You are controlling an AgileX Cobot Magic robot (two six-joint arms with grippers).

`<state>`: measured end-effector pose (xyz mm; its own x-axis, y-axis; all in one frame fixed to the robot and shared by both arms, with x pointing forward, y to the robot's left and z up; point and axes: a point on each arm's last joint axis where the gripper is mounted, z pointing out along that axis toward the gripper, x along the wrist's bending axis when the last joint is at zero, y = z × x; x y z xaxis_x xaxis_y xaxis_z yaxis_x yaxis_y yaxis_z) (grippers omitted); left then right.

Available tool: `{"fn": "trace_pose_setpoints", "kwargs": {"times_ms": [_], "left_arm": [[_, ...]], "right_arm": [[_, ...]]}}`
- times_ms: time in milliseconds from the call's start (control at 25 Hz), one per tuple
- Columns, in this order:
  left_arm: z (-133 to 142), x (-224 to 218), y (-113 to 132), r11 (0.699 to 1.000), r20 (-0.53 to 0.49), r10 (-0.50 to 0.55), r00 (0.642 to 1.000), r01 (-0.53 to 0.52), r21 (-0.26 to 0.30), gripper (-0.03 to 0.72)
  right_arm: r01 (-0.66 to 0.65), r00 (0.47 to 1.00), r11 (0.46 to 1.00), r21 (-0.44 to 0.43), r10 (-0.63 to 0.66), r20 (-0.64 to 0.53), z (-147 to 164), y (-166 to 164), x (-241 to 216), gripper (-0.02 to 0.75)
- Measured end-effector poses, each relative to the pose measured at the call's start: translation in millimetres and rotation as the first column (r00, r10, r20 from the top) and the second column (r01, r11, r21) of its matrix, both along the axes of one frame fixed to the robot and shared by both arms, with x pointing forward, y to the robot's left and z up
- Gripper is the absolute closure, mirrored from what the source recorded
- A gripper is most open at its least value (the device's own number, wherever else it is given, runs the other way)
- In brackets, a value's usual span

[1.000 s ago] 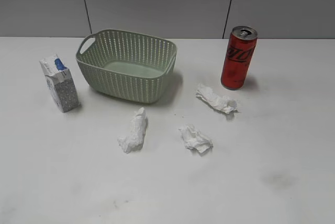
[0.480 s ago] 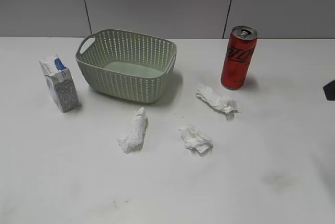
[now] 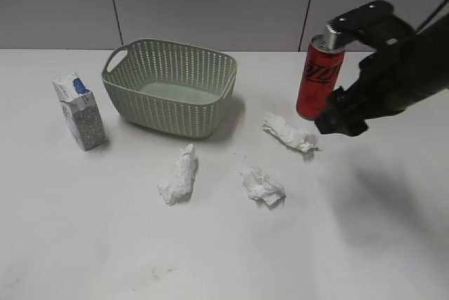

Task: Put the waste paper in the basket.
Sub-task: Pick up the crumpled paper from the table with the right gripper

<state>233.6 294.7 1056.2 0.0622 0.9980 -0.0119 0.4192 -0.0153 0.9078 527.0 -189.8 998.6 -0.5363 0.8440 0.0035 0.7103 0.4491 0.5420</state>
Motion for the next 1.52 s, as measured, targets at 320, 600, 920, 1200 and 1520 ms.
{"fn": "trace_pose_setpoints", "kwargs": {"times_ms": [320, 600, 920, 1200, 1520], "left_arm": [[0.0, 0.0, 0.0, 1.000, 0.000, 0.000, 1.000, 0.000, 0.000, 0.097], [0.0, 0.0, 0.0, 1.000, 0.000, 0.000, 1.000, 0.000, 0.000, 0.097], [0.0, 0.0, 0.0, 1.000, 0.000, 0.000, 1.000, 0.000, 0.000, 0.097], [0.0, 0.0, 0.0, 1.000, 0.000, 0.000, 1.000, 0.000, 0.000, 0.097], [0.0, 0.0, 0.0, 1.000, 0.000, 0.000, 1.000, 0.000, 0.000, 0.097]], "right_arm": [[-0.030, 0.990, 1.000, -0.002, 0.030, 0.139, -42.3, 40.6, 34.2, 0.155], [0.015, 0.985, 1.000, -0.013, -0.013, 0.170, -84.1, 43.6, 51.4, 0.154], [0.041, 0.989, 0.998, -0.038, -0.035, 0.142, -123.5, 43.8, 57.4, 0.155], [0.047, 0.990, 0.998, -0.042, -0.041, 0.135, -130.6, 43.6, 57.8, 0.309], [0.036, 0.998, 0.998, -0.048, -0.034, 0.049, -132.2, 44.6, 53.3, 0.689]]}}
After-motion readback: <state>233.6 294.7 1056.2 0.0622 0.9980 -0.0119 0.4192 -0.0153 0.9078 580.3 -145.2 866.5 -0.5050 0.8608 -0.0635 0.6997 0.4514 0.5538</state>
